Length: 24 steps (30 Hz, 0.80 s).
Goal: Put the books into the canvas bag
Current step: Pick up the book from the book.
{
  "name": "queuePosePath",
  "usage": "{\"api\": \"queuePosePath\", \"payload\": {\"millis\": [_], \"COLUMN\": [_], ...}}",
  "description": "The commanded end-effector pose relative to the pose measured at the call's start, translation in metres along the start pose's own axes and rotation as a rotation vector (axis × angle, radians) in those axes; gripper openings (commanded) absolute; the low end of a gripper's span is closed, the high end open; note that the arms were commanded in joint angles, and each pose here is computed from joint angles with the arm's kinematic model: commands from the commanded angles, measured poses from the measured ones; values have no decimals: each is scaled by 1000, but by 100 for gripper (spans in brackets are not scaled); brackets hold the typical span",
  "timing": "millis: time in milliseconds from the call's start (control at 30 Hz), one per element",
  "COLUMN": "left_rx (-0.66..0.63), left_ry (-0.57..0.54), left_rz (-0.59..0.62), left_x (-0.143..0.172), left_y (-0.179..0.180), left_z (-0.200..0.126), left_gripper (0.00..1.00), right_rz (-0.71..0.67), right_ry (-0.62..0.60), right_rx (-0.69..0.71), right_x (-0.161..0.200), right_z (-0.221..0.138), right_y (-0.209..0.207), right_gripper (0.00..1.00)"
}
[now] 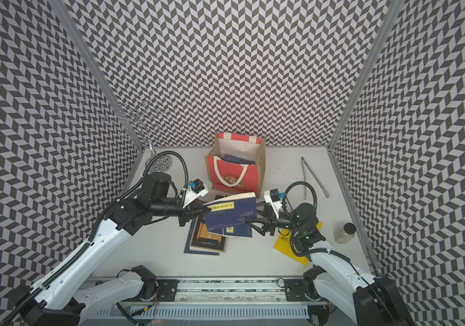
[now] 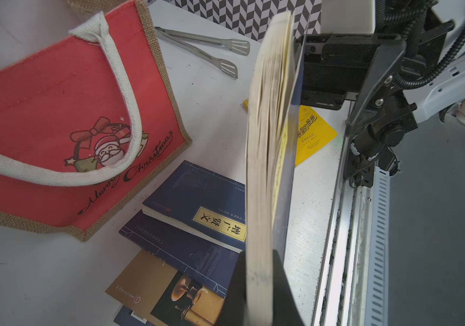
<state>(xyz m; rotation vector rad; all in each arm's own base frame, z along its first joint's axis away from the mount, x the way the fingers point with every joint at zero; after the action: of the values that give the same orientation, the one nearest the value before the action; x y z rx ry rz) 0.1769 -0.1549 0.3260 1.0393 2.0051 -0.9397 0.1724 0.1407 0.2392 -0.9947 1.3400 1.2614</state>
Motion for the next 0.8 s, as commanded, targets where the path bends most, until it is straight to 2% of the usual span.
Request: {"api": "queuePosePath", "payload": {"millis": [0, 167, 267, 333, 367, 400, 433, 467, 500, 567, 667, 767], "left_rx": [-9, -33, -57, -84, -113, -125, -135, -154, -177, -215, -262, -300], "left_ry": [-69, -101, -163, -216, -248, -276, -297, -321, -344, -377, -408, -449], "left_rz": [62, 45, 45, 37, 19, 1, -14, -40, -72, -129, -187, -211], "left_x": [-18, -27, -37, -46, -52, -56, -60, -65, -69, -75, -76, -69], "left_y": [1, 11, 18, 24, 29, 34, 38, 43, 50, 61, 75, 82], "left_z": [-8, -10, -17, -23, -26, -30, -33, -37, -40, -47, -56, -65], "left_gripper": [0, 0, 0, 0, 8, 29, 46, 55, 74, 99, 99, 100], "right_rz": [-61, -62, -19, 18, 37, 64, 95, 124, 164, 231, 354, 401], "right_ry": [-1, -1, 12, 14, 7, -10, -24, -41, -59, -75, -87, -91], "right_rx": [-93, -67, -20, -4, 8, 36, 68, 100, 149, 225, 319, 371], "right_x": [-12, -29, -45, -60, -70, -81, -89, -101, -112, -130, -155, -173], "right_z": [8, 16, 22, 28, 31, 34, 36, 40, 43, 47, 52, 53], "right_y": [4, 3, -6, -12, -15, -19, -25, -31, -39, -54, -82, -109], "right_gripper": [55, 28, 1, 0, 0, 0, 0, 0, 0, 0, 0, 0]}}
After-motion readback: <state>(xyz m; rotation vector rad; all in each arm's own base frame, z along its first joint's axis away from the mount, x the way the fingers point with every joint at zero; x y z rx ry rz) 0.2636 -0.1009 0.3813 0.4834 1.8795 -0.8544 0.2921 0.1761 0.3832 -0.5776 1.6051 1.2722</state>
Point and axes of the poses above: each gripper's point midway between its finger pads, its own z axis out along the fingers, its own y axis along the line the jaws close on, x = y × z, the point moved 10 cm from there along -z, back along the fingers, and after that the axes turned 11 degrees about -z, right-handed, at the moved point
